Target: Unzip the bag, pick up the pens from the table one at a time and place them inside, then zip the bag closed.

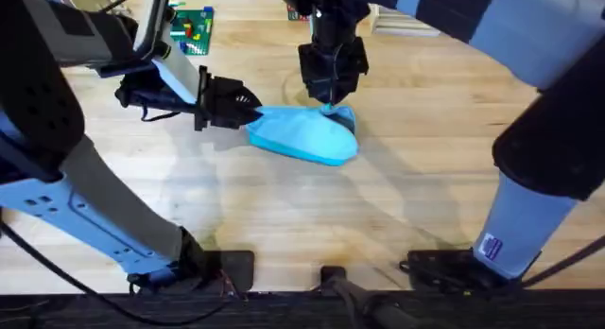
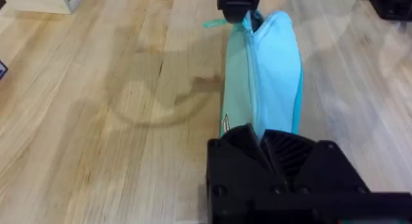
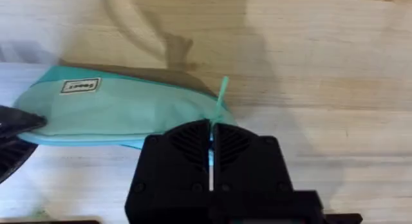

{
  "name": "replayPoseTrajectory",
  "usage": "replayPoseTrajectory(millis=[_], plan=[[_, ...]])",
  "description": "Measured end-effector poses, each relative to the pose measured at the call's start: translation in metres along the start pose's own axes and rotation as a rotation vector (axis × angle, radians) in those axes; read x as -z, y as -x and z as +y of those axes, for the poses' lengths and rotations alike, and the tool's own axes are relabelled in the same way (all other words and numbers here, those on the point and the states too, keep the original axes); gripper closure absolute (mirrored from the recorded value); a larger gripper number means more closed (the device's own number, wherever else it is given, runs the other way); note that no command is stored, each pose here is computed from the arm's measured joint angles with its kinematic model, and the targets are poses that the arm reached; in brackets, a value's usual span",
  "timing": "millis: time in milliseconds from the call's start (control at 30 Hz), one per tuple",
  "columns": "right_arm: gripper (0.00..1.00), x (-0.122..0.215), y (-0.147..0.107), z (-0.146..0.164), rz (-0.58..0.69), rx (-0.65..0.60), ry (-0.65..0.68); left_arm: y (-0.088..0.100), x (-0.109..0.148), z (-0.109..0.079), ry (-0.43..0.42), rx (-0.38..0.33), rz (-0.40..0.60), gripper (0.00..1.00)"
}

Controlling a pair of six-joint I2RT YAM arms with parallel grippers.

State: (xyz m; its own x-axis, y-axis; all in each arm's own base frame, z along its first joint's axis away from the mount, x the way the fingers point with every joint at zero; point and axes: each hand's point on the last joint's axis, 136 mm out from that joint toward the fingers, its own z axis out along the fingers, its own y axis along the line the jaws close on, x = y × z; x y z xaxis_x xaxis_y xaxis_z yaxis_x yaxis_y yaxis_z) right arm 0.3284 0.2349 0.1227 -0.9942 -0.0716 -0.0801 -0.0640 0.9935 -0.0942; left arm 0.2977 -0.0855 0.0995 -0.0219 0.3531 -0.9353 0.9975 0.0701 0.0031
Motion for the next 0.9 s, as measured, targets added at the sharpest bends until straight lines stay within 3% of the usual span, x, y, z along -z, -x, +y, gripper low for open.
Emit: replayPoseTrajectory(millis=[467, 867, 900], plan=[[0.968, -0.002, -0.001, -0.017, 0.050, 0.022, -0.002, 0.001, 0.000, 0.000, 0.002, 0.000, -0.004, 0.959], [0.968, -0.005, 0.004, -0.045, 0.087, -0.021, -0.020, 0.001, 0.001, 0.000, 0.005, 0.007, -0.009, 0.959], [0.967, -0.006, 0.009, -0.062, 0.078, -0.033, -0.069, -0.001, 0.006, -0.002, 0.007, 0.036, -0.001, 0.959]])
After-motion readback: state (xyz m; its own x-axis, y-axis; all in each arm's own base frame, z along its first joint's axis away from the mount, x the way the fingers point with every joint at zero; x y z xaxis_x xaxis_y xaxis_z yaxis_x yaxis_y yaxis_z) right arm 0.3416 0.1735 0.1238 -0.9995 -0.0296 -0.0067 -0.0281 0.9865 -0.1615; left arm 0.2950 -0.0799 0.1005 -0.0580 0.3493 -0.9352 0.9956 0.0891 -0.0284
